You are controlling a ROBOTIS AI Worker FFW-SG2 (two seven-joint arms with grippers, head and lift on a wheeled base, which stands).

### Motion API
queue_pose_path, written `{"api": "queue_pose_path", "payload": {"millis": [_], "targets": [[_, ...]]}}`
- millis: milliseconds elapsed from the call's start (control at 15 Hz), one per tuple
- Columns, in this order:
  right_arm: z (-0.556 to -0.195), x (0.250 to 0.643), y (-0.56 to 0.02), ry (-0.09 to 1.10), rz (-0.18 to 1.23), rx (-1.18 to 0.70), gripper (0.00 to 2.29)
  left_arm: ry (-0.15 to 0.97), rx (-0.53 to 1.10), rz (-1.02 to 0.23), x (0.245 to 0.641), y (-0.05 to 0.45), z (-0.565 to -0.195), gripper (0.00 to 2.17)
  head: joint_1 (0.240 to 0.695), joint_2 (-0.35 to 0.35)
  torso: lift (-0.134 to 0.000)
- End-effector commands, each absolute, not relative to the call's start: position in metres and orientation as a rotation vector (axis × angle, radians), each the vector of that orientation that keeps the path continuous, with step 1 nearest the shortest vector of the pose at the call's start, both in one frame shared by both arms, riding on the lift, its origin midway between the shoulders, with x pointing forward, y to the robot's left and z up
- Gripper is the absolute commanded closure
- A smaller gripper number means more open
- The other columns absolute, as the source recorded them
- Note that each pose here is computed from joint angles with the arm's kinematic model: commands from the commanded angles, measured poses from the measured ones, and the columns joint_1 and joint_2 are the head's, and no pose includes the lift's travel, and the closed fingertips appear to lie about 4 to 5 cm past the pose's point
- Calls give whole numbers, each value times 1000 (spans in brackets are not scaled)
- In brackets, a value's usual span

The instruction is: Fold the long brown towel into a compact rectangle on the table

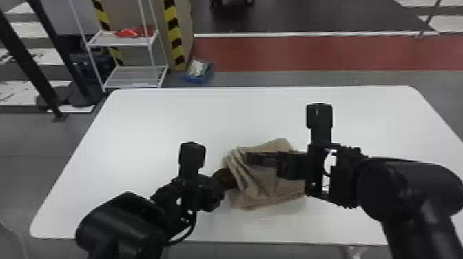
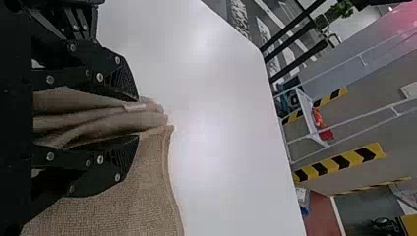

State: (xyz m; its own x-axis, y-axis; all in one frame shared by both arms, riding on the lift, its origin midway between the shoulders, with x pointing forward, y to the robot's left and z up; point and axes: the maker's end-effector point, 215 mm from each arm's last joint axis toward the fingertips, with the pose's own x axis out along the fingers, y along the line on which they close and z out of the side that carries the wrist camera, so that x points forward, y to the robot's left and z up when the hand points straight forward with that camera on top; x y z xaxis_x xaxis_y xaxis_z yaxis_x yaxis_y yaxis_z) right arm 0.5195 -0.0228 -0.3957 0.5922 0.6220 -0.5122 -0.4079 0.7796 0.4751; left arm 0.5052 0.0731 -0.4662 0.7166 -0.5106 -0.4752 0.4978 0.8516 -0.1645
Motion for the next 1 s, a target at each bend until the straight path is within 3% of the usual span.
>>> {"api": "queue_pose_path", "payload": {"millis": [0,133,467,533,600,667,733,800,933], "targets": [[-394,515,-24,707,615,338,66,496,-31,-553,502,81,-446,556,695,55,-120],[-386,514,-28,675,619,362,66,481,-42,-550,498,89,-436,198,695,57,-120],[-360,491,-73,590,609,389,66,434,-45,-485,498,136,-412,154,695,76,-120],[-348,486,-90,546,615,376,151,420,-45,-452,503,158,-408,154,695,78,-120],[-338,479,-99,506,636,371,404,374,-57,-444,508,163,-395,154,695,79,-120],[-335,469,-117,478,634,369,815,338,-63,-421,512,178,-387,154,695,80,-120],[-343,456,-134,494,624,383,1504,337,-70,-412,513,187,-387,157,695,80,-120],[-350,445,-146,522,643,407,1905,343,-72,-407,514,192,-389,157,695,77,-120],[-370,416,-165,573,654,446,2078,303,-77,-397,518,196,-384,157,695,68,-120]]}}
